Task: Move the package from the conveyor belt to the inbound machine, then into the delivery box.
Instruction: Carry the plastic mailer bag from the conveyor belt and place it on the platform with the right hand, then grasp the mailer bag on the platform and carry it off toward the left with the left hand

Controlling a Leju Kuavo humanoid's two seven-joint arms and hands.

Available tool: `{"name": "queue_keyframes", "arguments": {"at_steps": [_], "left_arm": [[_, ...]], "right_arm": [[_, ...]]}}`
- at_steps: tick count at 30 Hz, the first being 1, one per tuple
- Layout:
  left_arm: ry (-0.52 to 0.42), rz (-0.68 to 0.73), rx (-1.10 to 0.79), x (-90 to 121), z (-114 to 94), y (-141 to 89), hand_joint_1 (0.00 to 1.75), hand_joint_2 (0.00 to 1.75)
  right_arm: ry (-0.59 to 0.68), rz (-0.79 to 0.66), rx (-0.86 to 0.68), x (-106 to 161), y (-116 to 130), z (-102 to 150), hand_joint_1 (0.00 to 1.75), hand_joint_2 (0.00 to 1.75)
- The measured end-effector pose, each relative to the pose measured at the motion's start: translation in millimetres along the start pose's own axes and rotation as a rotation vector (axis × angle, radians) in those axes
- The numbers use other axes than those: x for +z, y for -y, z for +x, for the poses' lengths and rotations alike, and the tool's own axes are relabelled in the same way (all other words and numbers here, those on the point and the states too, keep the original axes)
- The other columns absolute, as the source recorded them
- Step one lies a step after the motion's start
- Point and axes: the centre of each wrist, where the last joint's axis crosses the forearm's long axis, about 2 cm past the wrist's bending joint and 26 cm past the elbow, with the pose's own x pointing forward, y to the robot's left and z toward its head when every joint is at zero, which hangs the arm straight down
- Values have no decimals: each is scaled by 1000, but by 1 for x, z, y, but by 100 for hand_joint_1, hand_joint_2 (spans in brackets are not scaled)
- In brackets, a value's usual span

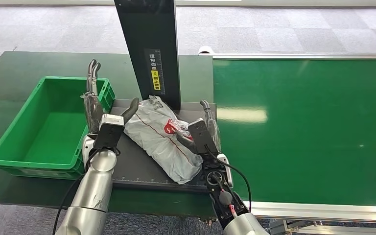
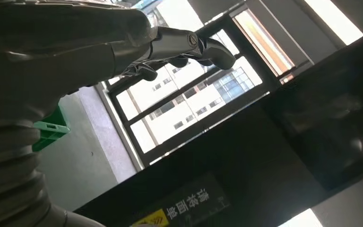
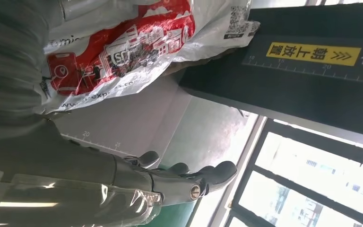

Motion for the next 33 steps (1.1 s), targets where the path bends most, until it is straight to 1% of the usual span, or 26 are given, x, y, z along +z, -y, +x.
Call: {"name": "queue_keyframes", "arguments": {"at_steps": [3, 5, 7, 9, 11, 13, 15, 18, 22, 28, 33], "left_arm": [[19, -136, 46, 2, 4, 15, 0, 175], [33, -247, 59, 5, 7, 32, 0, 175], [40, -345, 50, 10, 12, 50, 0, 175], [39, -431, 39, 16, 16, 66, 0, 175], [34, -521, 35, 22, 18, 78, 0, 175], [16, -626, 31, 28, 18, 86, 0, 175], [-23, -729, 23, 33, 16, 91, 0, 175], [-94, -846, 10, 41, 11, 93, 0, 175], [-167, -928, -13, 47, 1, 90, 0, 175], [-205, -956, -60, 45, -9, 82, 0, 175], [-238, -921, -188, 34, -21, 69, 0, 175]], "right_arm": [[81, -38, -48, 2, 5, 0, 0, 175], [182, -124, -85, 5, 12, 5, 0, 175], [308, -248, -93, 8, 26, 16, 0, 175], [433, -385, -71, 15, 43, 30, 0, 175], [522, -507, -44, 25, 58, 43, 0, 175], [585, -600, -6, 35, 70, 55, 0, 175], [629, -659, 33, 41, 78, 65, 0, 175], [663, -712, 37, 47, 85, 73, 0, 175], [691, -739, 14, 51, 91, 79, 0, 175], [711, -751, 18, 53, 95, 82, 0, 175], [713, -759, 15, 56, 98, 81, 0, 175]]}}
